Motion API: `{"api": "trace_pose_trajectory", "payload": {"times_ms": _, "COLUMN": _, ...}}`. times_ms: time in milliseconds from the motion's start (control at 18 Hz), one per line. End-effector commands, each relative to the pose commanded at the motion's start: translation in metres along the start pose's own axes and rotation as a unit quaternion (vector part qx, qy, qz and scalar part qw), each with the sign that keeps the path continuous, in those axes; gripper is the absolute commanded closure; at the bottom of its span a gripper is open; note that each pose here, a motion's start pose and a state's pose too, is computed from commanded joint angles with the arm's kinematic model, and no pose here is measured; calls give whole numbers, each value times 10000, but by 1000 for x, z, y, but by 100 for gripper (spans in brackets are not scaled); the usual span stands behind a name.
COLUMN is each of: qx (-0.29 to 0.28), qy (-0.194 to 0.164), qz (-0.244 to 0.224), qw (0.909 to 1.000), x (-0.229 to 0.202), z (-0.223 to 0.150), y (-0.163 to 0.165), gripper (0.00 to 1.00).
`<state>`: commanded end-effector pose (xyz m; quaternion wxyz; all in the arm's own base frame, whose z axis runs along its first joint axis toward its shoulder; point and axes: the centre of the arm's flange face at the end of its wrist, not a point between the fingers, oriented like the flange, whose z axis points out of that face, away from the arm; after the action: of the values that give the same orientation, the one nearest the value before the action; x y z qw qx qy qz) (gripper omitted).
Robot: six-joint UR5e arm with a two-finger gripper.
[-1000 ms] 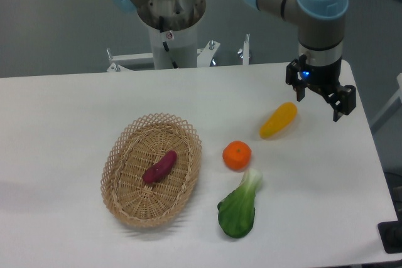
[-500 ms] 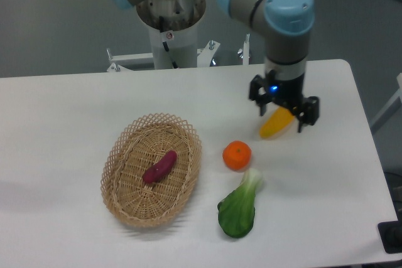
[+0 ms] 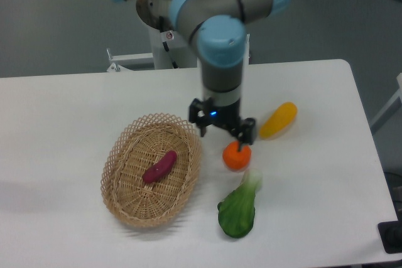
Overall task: Pick up the sweet potato from the basket
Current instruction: 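Move the open gripper over the wicker basket above the purple sweet potato, then lower the gripper onto the sweet potato and close on it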
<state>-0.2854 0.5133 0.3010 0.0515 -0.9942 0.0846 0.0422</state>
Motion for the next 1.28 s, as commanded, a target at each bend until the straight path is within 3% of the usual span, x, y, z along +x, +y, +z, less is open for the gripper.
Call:
{"api": "trace_pose_trajectory", "payload": {"times_ms": 556, "qx": -204, "qy": 339, "qz": 612, "qw": 9973, "x": 46, "z": 84, "y": -47, "gripper": 0}}
{"api": "trace_pose_trajectory", "payload": {"times_ms": 944, "qx": -281, "qy": 426, "qz": 688, "qw": 9963, "x": 57, "z": 95, "y": -50, "gripper": 0}}
{"api": "trace_pose_trajectory", "payload": {"times_ms": 1000, "qx": -281, "qy": 426, "qz": 688, "qw": 9963, "x": 57, "z": 95, "y": -50, "gripper": 13}}
{"api": "trace_pose_trajectory", "payload": {"times_ms": 1056, "qx": -292, "qy": 416, "qz": 689, "qw": 9963, "x": 56, "z": 95, "y": -49, "gripper": 39}}
{"api": "trace_pose_trajectory", "payload": {"times_ms": 1111, "qx": -283, "qy": 394, "qz": 689, "qw": 9964, "x": 56, "z": 92, "y": -49, "gripper": 56}}
{"api": "trace_pose_trajectory", "payload": {"times_ms": 1278, "qx": -263, "qy": 360, "qz": 698, "qw": 9966, "x": 55, "z": 88, "y": -50, "gripper": 74}}
